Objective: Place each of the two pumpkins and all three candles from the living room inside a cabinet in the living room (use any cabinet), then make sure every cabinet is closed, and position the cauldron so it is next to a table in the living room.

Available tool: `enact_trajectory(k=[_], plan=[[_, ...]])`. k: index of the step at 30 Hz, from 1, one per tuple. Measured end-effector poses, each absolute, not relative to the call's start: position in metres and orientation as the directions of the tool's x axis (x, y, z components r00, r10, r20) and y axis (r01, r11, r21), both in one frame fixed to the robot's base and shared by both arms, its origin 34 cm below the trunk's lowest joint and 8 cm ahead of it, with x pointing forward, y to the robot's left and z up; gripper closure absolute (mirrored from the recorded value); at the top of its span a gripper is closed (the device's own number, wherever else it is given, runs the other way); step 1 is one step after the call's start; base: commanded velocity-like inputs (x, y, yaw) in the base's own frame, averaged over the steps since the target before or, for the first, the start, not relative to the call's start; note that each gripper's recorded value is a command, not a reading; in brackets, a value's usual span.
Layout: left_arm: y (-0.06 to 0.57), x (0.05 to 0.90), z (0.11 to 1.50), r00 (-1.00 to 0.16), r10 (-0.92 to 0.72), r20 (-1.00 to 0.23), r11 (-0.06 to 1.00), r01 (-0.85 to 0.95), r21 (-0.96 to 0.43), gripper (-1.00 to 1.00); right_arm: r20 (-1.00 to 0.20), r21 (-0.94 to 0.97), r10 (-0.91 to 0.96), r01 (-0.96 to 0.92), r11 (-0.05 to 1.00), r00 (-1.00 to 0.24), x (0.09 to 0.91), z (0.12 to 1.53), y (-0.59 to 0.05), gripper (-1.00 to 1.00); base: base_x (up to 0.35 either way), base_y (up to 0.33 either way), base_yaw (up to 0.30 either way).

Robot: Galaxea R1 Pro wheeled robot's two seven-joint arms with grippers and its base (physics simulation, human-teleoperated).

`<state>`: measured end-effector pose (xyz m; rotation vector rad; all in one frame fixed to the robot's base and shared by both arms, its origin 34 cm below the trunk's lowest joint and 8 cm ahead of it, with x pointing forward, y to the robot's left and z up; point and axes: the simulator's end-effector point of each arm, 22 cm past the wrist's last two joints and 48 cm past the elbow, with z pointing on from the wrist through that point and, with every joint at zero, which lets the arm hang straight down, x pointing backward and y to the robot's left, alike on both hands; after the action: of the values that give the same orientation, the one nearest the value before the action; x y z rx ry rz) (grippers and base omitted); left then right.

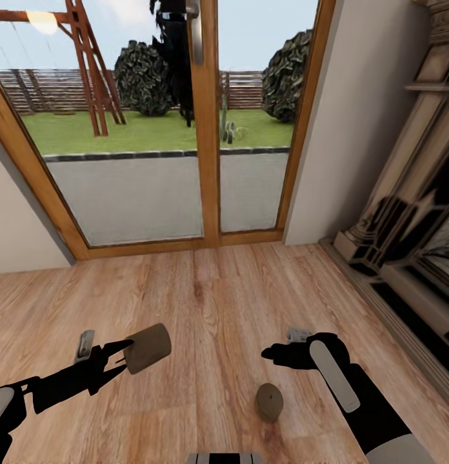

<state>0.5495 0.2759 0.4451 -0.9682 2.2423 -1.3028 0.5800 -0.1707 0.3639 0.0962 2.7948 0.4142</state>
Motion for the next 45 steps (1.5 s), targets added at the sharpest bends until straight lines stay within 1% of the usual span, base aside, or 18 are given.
enact_trajectory(k=[15, 21, 26, 32, 45], plan=[[0.274, 0.546, 0.417, -0.69, -0.72, 0.075, 0.32, -0.426, -0.846, 1.0, -0.24, 0.271, 0.107, 0.04, 0.962, -0.965, 0.57, 0.33, -0.175, -1.0, 0.0, 0.0, 0.0], [0.274, 0.542, 0.405, -0.688, -0.72, 0.093, 0.32, -0.448, -0.835, 1.0, -0.234, 0.123, 0.116, 0.089, 0.988, -0.965, 0.567, 0.312, -0.205, -1.0, 0.0, 0.0, 0.0], [0.274, 0.54, 0.395, -0.686, -0.72, 0.108, 0.32, -0.465, -0.825, 1.0, -0.188, 0.089, 0.126, 0.111, 0.99, -0.974, 0.555, 0.29, -0.206, -1.0, 0.0, 0.0, 0.0], [0.274, 0.537, 0.383, -0.683, -0.72, 0.125, 0.319, -0.486, -0.814, 1.0, -0.142, 0.084, 0.136, 0.125, 0.989, -0.98, 0.543, 0.268, -0.205, -1.0, 0.0, 0.0, 0.0], [0.274, 0.53, 0.358, -0.675, -0.72, 0.161, 0.319, -0.528, -0.787, 1.0, -0.148, 0.083, 0.175, 0.164, 0.983, -0.973, 0.542, 0.243, -0.203, -1.0, 0.0, 0.0, 0.0]])
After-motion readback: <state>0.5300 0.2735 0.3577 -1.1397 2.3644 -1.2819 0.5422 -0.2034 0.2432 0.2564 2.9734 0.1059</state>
